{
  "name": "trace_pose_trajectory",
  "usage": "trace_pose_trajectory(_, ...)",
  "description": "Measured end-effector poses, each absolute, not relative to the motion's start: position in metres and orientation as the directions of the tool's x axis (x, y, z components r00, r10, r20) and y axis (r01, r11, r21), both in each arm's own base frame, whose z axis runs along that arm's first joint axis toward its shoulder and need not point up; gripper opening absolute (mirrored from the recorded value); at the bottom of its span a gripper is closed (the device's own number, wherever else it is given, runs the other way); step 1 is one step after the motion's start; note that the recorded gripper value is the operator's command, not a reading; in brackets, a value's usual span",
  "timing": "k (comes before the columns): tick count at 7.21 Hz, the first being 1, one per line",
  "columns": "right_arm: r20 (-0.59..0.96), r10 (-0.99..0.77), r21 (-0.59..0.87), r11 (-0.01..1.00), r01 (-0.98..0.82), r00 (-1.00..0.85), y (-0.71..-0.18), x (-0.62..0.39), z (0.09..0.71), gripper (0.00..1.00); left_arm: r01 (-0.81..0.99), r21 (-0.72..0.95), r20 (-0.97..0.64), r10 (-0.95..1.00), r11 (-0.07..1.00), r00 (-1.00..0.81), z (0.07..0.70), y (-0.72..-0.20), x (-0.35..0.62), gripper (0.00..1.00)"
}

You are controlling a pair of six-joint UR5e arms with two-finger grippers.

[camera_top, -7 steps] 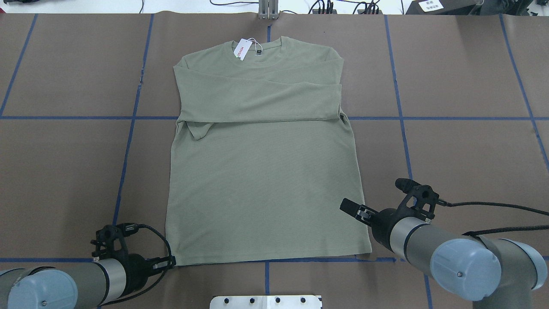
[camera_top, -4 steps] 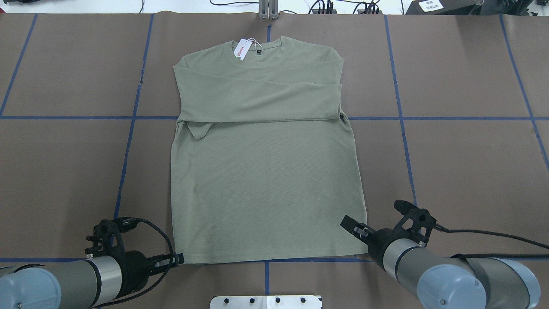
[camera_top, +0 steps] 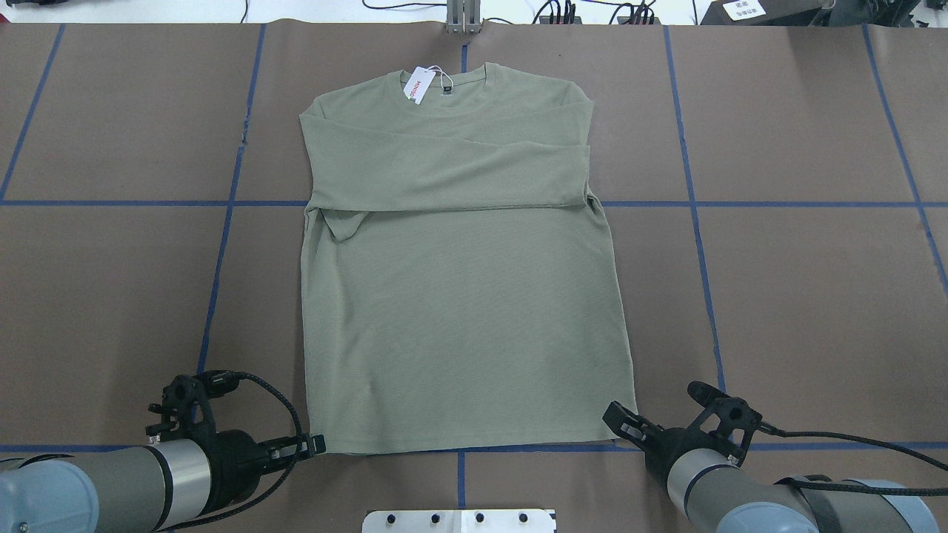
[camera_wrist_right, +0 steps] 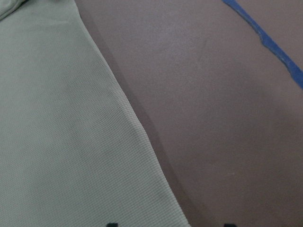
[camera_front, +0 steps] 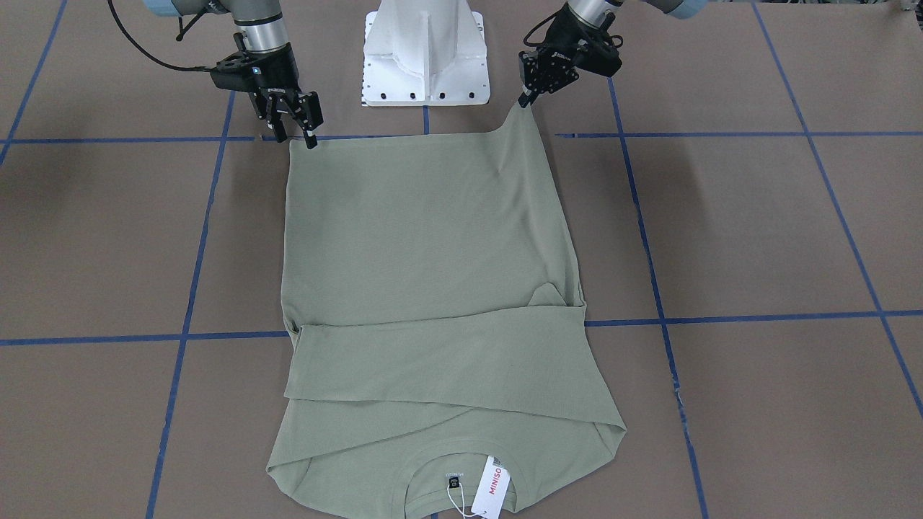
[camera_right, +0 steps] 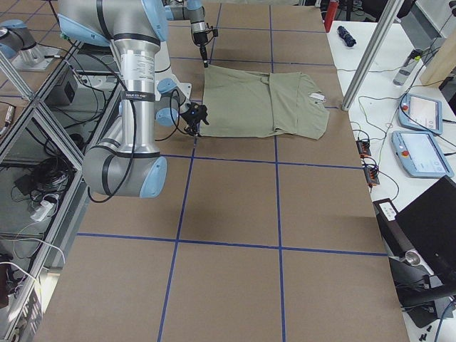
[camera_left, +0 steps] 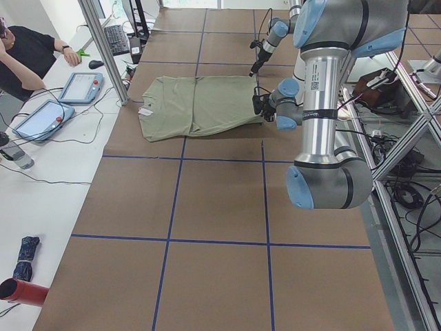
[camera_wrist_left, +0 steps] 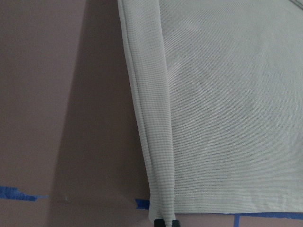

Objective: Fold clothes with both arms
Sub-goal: 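Lower both grippers to the hem corners nearest the robot and grasp them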

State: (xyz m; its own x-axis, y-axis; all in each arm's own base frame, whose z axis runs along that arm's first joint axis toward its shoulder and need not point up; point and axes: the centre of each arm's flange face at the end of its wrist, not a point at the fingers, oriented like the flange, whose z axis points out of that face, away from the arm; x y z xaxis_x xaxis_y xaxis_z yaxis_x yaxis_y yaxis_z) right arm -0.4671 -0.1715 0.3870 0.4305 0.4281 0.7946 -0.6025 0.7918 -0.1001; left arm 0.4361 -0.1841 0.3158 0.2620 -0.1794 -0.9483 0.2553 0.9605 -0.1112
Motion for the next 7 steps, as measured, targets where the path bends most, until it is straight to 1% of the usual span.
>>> trace_pose_trajectory(3, 0.794, 0.414, -0.078, 0.795, -0.602, 0.444, -0.166, -0.471, 0.393, 0.72, 0.256, -0.116, -0.949, -0.183, 0.960, 0.256, 0.314, -0.184, 0.437, 0.00)
trace_pose_trajectory(4, 0.795, 0.411, -0.075, 0.795, -0.602, 0.445, -0.165, -0.473, 0.393, 0.65, 0.256, -0.116, -0.949, -0.183, 0.960, 0.256, 0.314, -0.184, 0.437, 0.00)
trace_pose_trajectory(5, 0.795, 0.410, -0.073, 0.796, -0.601, 0.447, -0.164, -0.475, 0.394, 0.54, 0.255, -0.116, -0.949, -0.183, 0.960, 0.255, 0.314, -0.184, 0.437, 0.00)
trace_pose_trajectory(6, 0.797, 0.407, -0.069, 0.796, -0.602, 0.447, -0.163, -0.476, 0.394, 0.45, 0.255, -0.116, -0.949, -0.183, 0.960, 0.255, 0.314, -0.184, 0.437, 0.00)
trace_pose_trajectory(7, 0.800, 0.403, -0.062, 0.793, -0.606, 0.445, -0.162, -0.477, 0.394, 0.11, 0.254, -0.116, -0.950, -0.182, 0.960, 0.255, 0.313, -0.184, 0.436, 0.00)
